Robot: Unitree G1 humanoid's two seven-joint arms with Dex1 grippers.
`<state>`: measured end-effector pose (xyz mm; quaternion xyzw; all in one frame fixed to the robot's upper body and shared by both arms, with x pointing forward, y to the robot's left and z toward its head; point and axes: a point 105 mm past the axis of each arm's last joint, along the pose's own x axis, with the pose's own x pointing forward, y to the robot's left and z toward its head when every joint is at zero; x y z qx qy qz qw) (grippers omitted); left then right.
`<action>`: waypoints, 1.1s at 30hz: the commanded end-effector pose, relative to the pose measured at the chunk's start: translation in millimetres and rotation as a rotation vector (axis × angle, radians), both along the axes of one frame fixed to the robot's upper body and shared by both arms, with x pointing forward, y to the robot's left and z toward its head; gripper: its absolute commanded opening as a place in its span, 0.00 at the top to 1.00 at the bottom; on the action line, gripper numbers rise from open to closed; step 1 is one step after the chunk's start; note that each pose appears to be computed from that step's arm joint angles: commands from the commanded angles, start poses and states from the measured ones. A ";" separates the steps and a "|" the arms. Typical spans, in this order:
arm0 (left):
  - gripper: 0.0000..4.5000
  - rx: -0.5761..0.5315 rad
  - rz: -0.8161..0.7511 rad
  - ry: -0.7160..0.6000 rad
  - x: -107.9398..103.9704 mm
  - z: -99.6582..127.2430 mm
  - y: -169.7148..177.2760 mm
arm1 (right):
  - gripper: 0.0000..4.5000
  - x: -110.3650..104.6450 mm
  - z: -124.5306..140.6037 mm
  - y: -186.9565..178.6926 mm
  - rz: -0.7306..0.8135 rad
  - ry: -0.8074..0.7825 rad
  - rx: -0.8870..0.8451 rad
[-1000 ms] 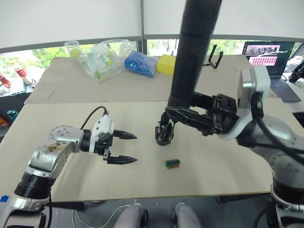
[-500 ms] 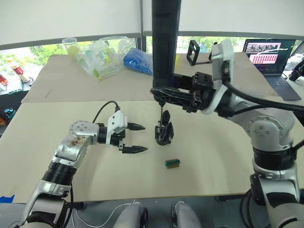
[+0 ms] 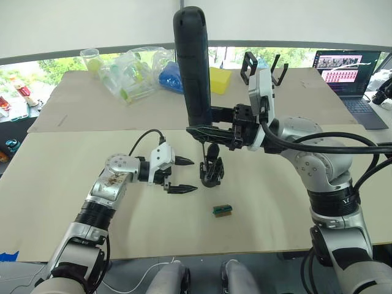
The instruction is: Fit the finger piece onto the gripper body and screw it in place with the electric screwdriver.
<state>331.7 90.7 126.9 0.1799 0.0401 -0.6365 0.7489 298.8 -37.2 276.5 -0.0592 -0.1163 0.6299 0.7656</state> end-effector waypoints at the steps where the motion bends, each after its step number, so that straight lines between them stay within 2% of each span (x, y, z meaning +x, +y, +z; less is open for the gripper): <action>1: 0.00 -0.004 -0.010 -0.048 3.6 7.6 -6.1 | 0.57 -7.6 17.8 -3.4 0.009 -0.079 0.045; 33: 0.00 0.003 -0.026 -0.078 7.3 10.6 -13.2 | 0.57 -5.8 1.5 -5.9 -0.009 -0.053 0.010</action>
